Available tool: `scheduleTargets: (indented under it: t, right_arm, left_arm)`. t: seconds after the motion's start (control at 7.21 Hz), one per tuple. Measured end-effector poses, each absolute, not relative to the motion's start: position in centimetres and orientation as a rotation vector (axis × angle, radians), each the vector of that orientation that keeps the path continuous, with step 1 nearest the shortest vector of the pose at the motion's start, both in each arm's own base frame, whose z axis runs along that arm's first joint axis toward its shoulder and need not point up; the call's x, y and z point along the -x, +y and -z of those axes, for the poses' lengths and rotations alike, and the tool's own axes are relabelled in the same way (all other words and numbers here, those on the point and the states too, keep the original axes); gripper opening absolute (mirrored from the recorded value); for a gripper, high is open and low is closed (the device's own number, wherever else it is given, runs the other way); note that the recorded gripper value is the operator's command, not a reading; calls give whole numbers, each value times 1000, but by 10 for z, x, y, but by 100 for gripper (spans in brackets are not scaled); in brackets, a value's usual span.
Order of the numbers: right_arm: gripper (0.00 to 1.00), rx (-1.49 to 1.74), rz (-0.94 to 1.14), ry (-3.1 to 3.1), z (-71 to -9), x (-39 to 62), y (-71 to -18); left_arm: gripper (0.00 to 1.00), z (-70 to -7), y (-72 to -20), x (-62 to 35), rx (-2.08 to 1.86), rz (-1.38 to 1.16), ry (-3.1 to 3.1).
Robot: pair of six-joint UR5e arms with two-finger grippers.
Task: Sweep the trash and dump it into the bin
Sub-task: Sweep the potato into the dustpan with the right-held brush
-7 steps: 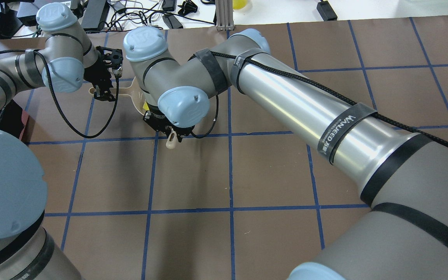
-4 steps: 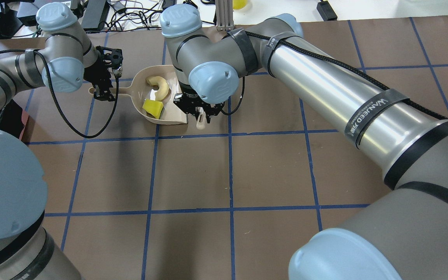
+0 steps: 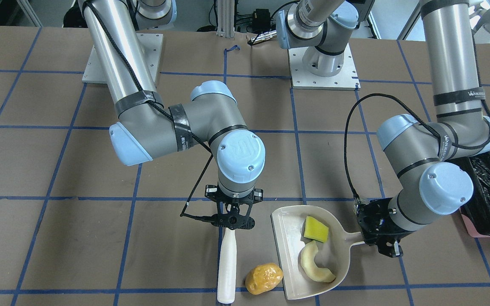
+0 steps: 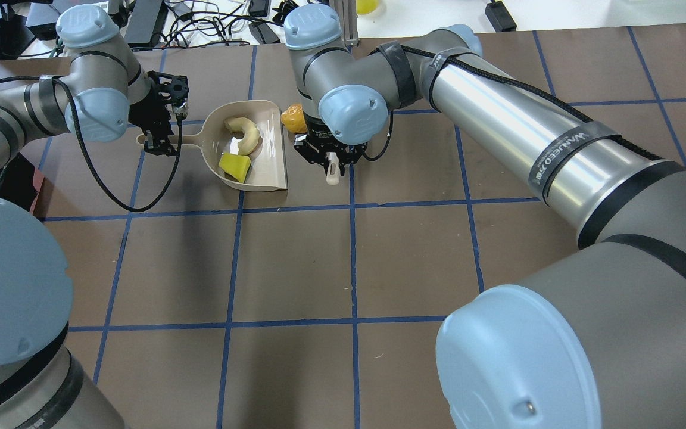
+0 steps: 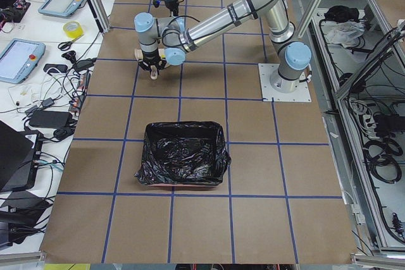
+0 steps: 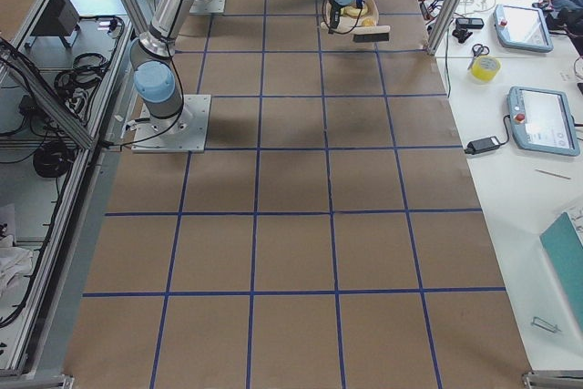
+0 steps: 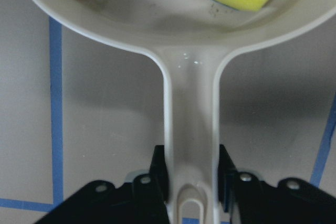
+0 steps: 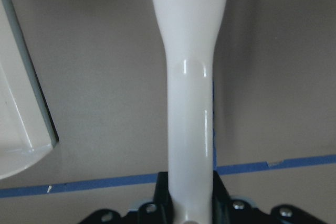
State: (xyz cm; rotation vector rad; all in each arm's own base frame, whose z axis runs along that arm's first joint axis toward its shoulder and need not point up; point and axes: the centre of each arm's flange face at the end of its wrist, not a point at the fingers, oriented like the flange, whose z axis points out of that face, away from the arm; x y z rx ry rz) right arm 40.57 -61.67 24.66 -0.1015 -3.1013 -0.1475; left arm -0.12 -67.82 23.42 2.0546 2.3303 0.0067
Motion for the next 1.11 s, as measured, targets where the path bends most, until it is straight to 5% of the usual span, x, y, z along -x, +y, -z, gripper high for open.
scheduleTargets:
  t: [1.11]
  right_arm:
    - [0,-63,121,-3118,-225,-449,-629]
  left_arm:
    - [9,-233,-678,2,-2057,-6,2333]
